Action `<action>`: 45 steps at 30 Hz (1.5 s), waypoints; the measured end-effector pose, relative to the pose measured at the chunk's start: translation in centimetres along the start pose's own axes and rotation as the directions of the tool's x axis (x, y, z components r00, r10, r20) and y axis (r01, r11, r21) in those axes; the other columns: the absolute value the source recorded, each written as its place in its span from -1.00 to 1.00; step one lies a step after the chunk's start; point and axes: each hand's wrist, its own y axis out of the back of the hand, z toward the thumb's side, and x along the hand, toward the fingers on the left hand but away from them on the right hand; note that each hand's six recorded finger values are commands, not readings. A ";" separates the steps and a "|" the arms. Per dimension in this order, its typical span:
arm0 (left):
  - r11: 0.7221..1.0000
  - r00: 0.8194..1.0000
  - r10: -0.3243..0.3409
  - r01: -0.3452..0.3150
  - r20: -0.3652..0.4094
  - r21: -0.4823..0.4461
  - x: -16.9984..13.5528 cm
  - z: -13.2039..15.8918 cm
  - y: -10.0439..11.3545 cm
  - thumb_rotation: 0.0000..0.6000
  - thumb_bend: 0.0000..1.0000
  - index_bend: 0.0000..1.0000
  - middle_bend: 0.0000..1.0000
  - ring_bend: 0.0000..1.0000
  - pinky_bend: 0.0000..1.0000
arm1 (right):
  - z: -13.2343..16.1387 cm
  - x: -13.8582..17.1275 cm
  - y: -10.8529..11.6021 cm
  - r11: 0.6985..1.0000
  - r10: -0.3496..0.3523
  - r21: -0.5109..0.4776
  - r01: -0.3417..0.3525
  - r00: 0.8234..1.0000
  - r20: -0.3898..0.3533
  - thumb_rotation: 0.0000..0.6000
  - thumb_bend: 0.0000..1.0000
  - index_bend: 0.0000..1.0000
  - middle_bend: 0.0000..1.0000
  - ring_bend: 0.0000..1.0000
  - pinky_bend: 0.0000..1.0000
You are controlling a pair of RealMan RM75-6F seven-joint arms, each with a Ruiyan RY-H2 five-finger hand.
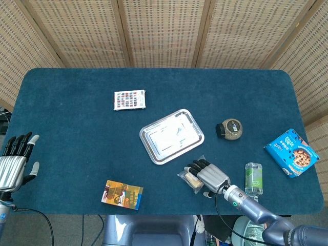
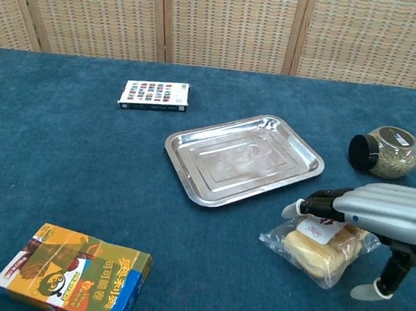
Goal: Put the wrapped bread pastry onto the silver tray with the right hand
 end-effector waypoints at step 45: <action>1.000 1.000 -0.009 0.009 0.009 -0.014 0.1 0.2 0.1 1.00 -0.01 -1.00 -1.00 -1.00 -1.00 | 2.3 -1.9 6.1 0.986 -0.087 0.139 0.092 0.995 -0.040 1.00 -0.55 -0.10 -0.05 -0.29 -0.02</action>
